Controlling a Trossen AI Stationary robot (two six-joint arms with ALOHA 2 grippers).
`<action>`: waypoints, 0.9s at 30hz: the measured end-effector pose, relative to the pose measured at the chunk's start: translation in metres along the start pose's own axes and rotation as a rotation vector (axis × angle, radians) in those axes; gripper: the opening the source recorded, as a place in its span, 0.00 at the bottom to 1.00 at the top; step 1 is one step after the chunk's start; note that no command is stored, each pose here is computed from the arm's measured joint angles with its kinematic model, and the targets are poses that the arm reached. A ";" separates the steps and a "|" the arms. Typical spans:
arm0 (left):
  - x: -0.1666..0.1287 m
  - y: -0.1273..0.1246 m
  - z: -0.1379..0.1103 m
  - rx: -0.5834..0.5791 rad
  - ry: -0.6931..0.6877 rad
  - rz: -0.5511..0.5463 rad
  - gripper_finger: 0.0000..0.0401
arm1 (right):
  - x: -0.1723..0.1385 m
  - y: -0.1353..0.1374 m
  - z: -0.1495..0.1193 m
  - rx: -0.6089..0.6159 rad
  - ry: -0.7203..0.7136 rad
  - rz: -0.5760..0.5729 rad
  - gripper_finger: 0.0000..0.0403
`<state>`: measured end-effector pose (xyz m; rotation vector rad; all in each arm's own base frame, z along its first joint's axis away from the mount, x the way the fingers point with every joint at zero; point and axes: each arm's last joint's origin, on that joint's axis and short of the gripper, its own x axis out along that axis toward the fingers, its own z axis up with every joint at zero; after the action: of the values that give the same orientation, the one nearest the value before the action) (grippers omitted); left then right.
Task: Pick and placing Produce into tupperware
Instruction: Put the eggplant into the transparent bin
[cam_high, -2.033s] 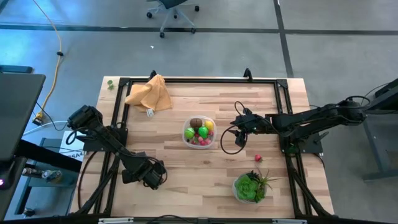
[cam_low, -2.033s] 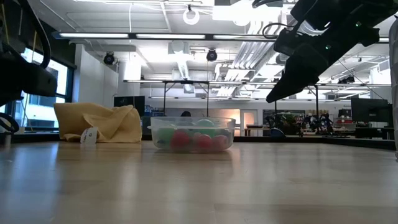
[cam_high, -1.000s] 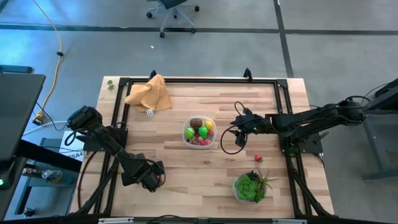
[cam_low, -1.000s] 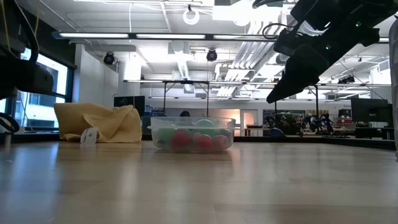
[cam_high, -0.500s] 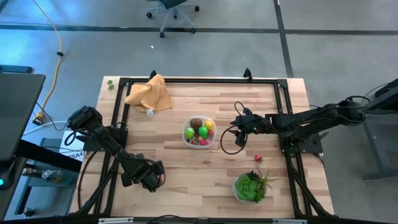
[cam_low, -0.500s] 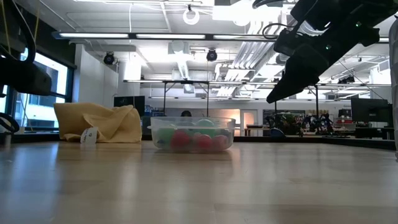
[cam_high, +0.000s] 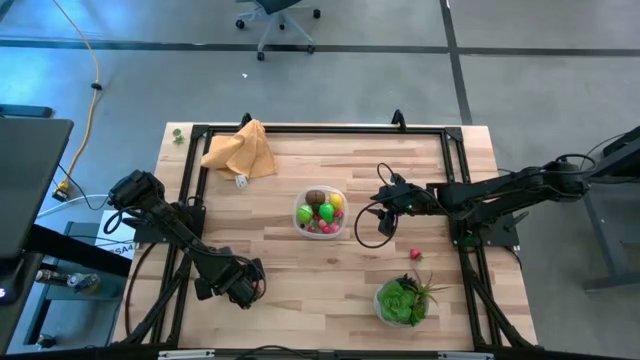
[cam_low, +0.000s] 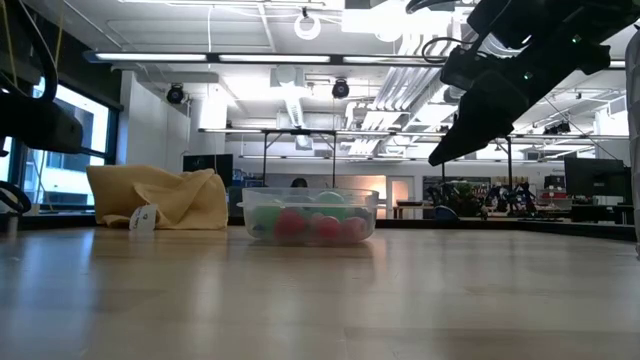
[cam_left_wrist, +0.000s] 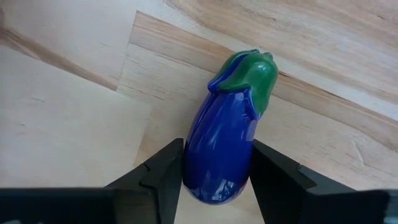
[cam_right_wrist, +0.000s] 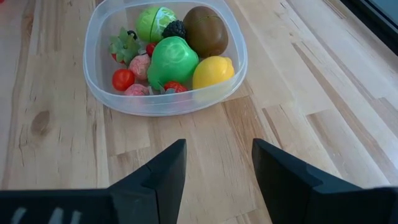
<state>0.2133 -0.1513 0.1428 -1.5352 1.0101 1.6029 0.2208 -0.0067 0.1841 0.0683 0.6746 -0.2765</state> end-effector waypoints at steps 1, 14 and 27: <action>0.000 0.000 0.000 0.005 -0.002 -0.001 0.41 | 0.000 0.000 0.000 0.000 0.000 0.000 0.44; 0.000 0.000 0.004 0.097 -0.059 -0.040 0.41 | 0.000 0.000 0.000 0.000 0.000 0.000 0.44; -0.001 -0.001 0.012 0.349 -0.218 -0.115 0.41 | 0.000 0.000 0.000 0.000 0.000 0.000 0.44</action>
<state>0.2091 -0.1403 0.1439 -1.1370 0.9991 1.3932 0.2208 -0.0067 0.1841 0.0682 0.6745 -0.2766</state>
